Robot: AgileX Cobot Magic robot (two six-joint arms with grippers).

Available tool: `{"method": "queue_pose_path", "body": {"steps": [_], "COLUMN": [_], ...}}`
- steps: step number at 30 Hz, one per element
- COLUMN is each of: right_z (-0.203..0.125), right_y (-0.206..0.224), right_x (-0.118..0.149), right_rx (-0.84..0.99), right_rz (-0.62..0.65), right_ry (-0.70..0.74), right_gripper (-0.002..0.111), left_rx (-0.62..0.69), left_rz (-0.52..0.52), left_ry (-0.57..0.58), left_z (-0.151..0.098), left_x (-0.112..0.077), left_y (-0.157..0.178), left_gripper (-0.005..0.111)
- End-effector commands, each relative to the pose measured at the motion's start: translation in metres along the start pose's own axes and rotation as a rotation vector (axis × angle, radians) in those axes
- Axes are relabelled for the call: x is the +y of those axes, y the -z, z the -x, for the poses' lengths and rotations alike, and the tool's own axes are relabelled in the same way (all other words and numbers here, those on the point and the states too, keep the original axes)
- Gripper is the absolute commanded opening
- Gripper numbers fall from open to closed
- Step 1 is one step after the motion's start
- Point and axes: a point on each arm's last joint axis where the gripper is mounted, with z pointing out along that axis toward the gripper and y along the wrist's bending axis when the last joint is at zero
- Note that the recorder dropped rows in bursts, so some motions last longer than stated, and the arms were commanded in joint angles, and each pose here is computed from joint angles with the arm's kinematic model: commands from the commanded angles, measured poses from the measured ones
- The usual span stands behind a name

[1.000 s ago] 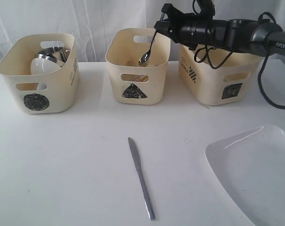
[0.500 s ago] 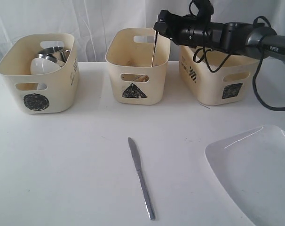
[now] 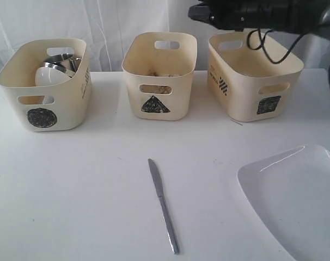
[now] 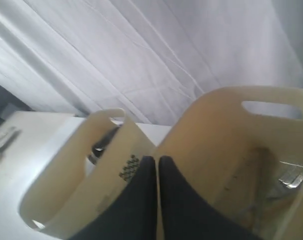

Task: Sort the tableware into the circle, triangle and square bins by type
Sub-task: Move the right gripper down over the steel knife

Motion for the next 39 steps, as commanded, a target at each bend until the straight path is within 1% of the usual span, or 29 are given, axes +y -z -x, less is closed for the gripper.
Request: {"method": "queue_pose_path", "body": {"steps": [1, 4, 6, 8, 9, 11, 15, 17, 20, 23, 25, 26, 27, 28, 29, 31, 32, 35, 37, 39], "right_z": [0.022, 0.028, 0.027, 0.021, 0.017, 0.014, -0.008, -0.021, -0.052, -0.099, -0.143, -0.169, -0.19, -0.205, -0.222, -0.235, -0.235, -0.235, -0.235, -0.24], "right_y": [0.036, 0.06, 0.08, 0.102, 0.111, 0.118, 0.124, 0.127, 0.13, 0.127, 0.123, 0.12, 0.119, 0.118, 0.114, 0.108, 0.103, 0.088, 0.079, 0.073], "right_x": [0.023, 0.041, 0.049, 0.06, 0.066, 0.077, 0.114, 0.133, 0.16, 0.186, 0.202, 0.215, 0.22, 0.224, 0.227, 0.225, 0.222, 0.218, 0.217, 0.216], "right_rx": [0.136, 0.248, 0.338, 0.506, 0.581, 0.609, 0.643, 0.649, 0.682, 0.778, 0.914, 0.994, 1.049, 1.078, 1.09, 1.077, 1.049, 0.954, 0.893, 0.891], "right_rz": [-0.221, -0.412, -0.593, -0.778, -0.831, -0.873, -0.818, -0.804, -0.778, -0.722, -0.637, -0.575, -0.543, -0.524, -0.511, -0.517, -0.521, -0.495, -0.468, -0.454], "right_ry": [0.142, 0.16, 0.114, 0.135, 0.145, 0.2, 0.211, 0.186, 0.133, 0.082, 0.043, 0.029, 0.017, 0.036, 0.092, 0.173, 0.211, 0.251, 0.261, 0.241], "right_gripper": [0.0, 0.0, 0.0, 0.0, 0.0, 0.0, 0.0, 0.0, 0.0, 0.0, 0.0, 0.0, 0.0, 0.0, 0.0, 0.0, 0.0, 0.0, 0.0, 0.004], "left_rx": [0.063, 0.063, 0.063, 0.063, 0.063, 0.063, 0.063, 0.063, 0.063, 0.063, 0.063, 0.063, 0.063, 0.063, 0.063, 0.063, 0.063, 0.063, 0.063, 0.063], "left_rz": [0.002, 0.002, 0.002, 0.002, 0.002, 0.002, 0.002, 0.002, 0.002, 0.002, 0.002, 0.002, 0.002, 0.002, 0.002, 0.002, 0.002, 0.002, 0.002, 0.002], "left_ry": [0.011, 0.011, 0.011, 0.011, 0.011, 0.011, 0.011, 0.011, 0.011, 0.011, 0.011, 0.011, 0.011, 0.011, 0.011, 0.011, 0.011, 0.011, 0.011, 0.011], "left_z": [-0.008, -0.008, -0.008, -0.008, -0.008, -0.008, -0.008, -0.008, -0.008, -0.008, -0.008, -0.008, -0.008, -0.008, -0.008, -0.008, -0.008, -0.008, -0.008, -0.008], "left_x": [0.001, 0.001, 0.001, 0.001, 0.001, 0.001, 0.001, 0.001, 0.001, 0.001, 0.001, 0.001, 0.001, 0.001, 0.001, 0.001, 0.001, 0.001, 0.001, 0.001], "left_y": [-0.001, -0.001, -0.001, -0.001, -0.001, -0.001, -0.001, -0.001, -0.001, -0.001, -0.001, -0.001, -0.001, -0.001, -0.001, -0.001, -0.001, -0.001, -0.001, -0.001], "left_gripper": [0.001, 0.001, 0.001, 0.001, 0.001, 0.001, 0.001, 0.001, 0.001, 0.001, 0.001, 0.001, 0.001, 0.001, 0.001, 0.001, 0.001, 0.001, 0.001, 0.001]}}
